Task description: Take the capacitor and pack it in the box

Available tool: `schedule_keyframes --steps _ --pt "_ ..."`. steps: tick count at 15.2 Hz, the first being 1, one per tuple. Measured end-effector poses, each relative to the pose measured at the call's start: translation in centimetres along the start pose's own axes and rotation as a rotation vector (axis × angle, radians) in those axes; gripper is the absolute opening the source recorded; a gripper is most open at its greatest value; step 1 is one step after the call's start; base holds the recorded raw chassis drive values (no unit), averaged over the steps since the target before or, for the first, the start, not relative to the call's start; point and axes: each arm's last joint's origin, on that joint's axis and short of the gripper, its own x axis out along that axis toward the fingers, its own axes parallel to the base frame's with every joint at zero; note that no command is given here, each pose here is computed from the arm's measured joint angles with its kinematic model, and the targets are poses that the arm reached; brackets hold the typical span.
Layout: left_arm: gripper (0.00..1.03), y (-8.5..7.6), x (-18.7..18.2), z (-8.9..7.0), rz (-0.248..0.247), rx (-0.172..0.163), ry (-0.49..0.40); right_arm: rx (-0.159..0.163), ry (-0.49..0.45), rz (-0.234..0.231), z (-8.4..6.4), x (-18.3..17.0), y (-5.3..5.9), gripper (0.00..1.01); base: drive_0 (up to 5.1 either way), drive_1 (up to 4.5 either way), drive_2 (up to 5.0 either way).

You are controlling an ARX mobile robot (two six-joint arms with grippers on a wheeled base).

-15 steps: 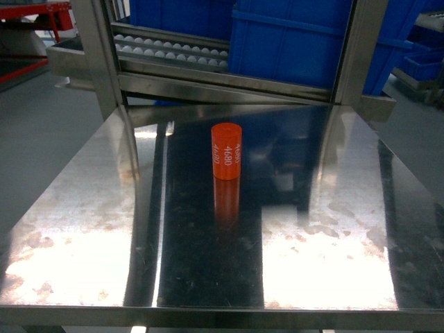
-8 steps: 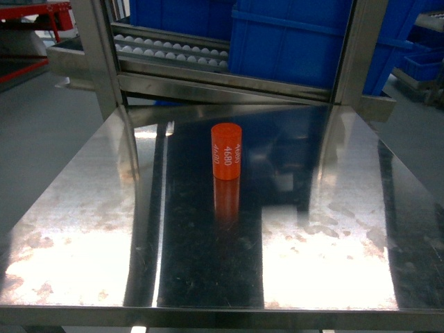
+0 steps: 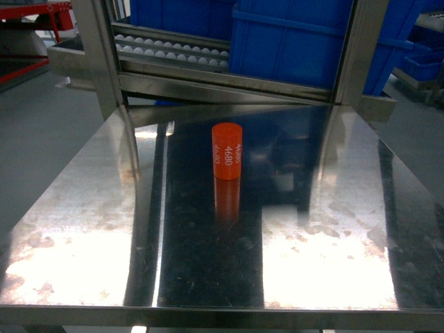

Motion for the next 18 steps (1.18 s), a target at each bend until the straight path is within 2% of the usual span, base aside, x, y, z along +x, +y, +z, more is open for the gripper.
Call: schedule_keyframes --steps 1,2,3,4,6,7,9,10,12,14,16,18 --pt "0.98 -1.2 3.7 -1.2 -0.122 0.011 0.077 0.000 0.001 0.000 0.0 0.0 0.0 0.98 0.0 0.00 0.0" --pt "0.98 -2.6 6.6 -3.6 -0.249 0.026 0.205 0.000 0.002 0.000 0.0 0.0 0.0 0.98 0.0 0.00 0.0" --pt "0.98 -4.4 9.3 -6.2 -0.402 0.028 0.319 0.000 0.001 0.000 0.0 0.0 0.0 0.98 0.0 0.00 0.0" --pt "0.98 -6.3 11.6 -7.5 -0.527 0.024 0.359 0.000 0.001 0.000 0.0 0.0 0.0 0.98 0.0 0.00 0.0" --pt "0.98 -8.9 15.0 -8.5 -0.632 0.020 0.355 0.000 0.001 0.000 0.0 0.0 0.0 0.98 0.0 0.00 0.0" --pt "0.98 -10.1 16.3 -10.0 -0.663 0.029 0.369 0.000 0.001 0.000 0.0 0.0 0.0 0.98 0.0 0.00 0.0" --pt "0.98 -11.4 17.1 -12.7 -0.688 0.031 0.435 0.000 0.001 0.000 0.0 0.0 0.0 0.98 0.0 0.00 0.0" --pt "0.98 -12.0 17.4 -13.3 -0.702 0.033 0.445 0.000 0.002 0.000 0.0 0.0 0.0 0.98 0.0 0.00 0.0" --pt "0.98 -14.0 18.0 -13.2 -0.739 0.053 0.420 0.000 0.001 0.000 0.0 0.0 0.0 0.98 0.0 0.00 0.0" --pt "0.98 -14.7 18.3 -14.2 -0.734 0.058 0.435 0.000 0.001 0.000 0.0 0.0 0.0 0.98 0.0 0.00 0.0" --pt "0.98 -15.4 19.2 -16.2 -0.715 0.067 0.460 0.000 0.001 0.000 0.0 0.0 0.0 0.98 0.0 0.00 0.0" --pt "0.98 -16.0 20.2 -17.1 -0.696 0.073 0.459 0.000 0.001 0.000 0.0 0.0 0.0 0.98 0.0 0.00 0.0"
